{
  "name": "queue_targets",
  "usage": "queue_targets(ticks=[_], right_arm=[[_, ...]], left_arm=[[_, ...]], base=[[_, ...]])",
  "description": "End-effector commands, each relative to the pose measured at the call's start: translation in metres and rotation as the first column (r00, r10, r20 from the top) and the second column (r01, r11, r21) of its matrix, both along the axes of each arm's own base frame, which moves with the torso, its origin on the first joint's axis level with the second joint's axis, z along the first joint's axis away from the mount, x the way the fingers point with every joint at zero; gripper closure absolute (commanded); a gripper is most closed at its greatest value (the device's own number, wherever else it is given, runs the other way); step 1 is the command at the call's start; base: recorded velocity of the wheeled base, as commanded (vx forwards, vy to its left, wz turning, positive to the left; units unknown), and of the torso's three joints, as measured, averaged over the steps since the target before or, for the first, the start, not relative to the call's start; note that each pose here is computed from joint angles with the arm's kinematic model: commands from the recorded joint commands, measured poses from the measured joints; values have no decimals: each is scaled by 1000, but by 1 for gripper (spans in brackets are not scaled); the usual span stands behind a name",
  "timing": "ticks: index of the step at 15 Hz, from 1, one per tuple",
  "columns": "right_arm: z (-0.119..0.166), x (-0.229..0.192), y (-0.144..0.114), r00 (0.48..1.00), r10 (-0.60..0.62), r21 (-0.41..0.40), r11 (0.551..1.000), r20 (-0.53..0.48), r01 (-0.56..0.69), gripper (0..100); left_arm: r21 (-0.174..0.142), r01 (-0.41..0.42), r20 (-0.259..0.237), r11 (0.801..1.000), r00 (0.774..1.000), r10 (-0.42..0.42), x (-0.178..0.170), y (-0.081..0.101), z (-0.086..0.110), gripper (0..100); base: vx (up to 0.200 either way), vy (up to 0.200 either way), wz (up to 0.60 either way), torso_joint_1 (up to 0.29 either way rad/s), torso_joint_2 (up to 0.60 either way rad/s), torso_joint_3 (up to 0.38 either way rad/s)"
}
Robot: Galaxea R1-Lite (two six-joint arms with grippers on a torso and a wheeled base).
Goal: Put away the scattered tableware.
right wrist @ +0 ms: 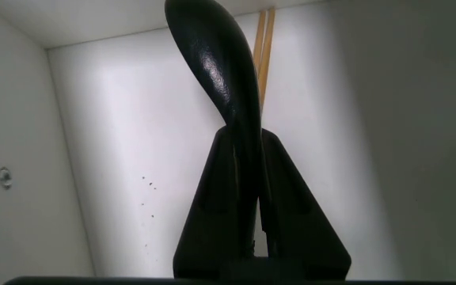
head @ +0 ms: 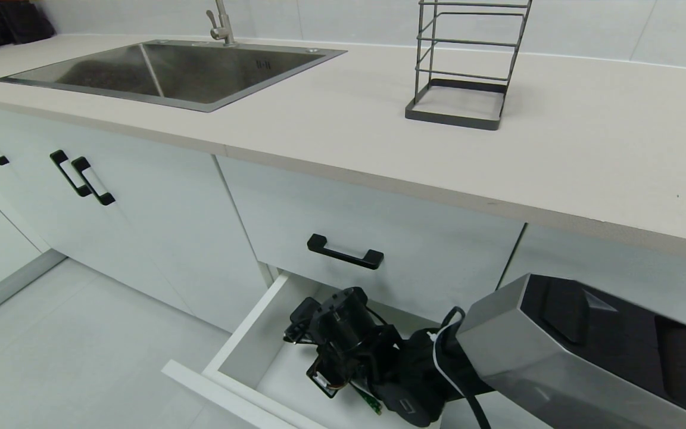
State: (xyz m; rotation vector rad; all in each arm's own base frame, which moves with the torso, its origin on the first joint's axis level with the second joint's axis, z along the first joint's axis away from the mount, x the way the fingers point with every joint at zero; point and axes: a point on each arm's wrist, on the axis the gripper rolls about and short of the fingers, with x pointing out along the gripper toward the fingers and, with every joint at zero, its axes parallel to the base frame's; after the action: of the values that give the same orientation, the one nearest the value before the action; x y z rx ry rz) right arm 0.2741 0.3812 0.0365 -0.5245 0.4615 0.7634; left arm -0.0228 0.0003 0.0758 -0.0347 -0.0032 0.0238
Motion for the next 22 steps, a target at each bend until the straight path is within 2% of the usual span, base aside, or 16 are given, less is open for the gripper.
queue_targets(ticks=[1,12,22], right_arm=[[-7,2,0,1000,-3,-12,1000,-8,3,100],[-30,8,8,999,-4,-54,999,-43,1,100],[-40,11,12,999,0,-59,998,-47,-3,100]], left_arm=[[-1,-1,0,1000,1000,1,0,0,0,0],[-1,-2,0,1000,1000,2,0,0,0,0],[-1,-1,0,1000,1000,1,0,0,0,0]], base=[[0,0,0,0,0,0],[0,0,0,0,0,0],[0,0,0,0,0,0]])
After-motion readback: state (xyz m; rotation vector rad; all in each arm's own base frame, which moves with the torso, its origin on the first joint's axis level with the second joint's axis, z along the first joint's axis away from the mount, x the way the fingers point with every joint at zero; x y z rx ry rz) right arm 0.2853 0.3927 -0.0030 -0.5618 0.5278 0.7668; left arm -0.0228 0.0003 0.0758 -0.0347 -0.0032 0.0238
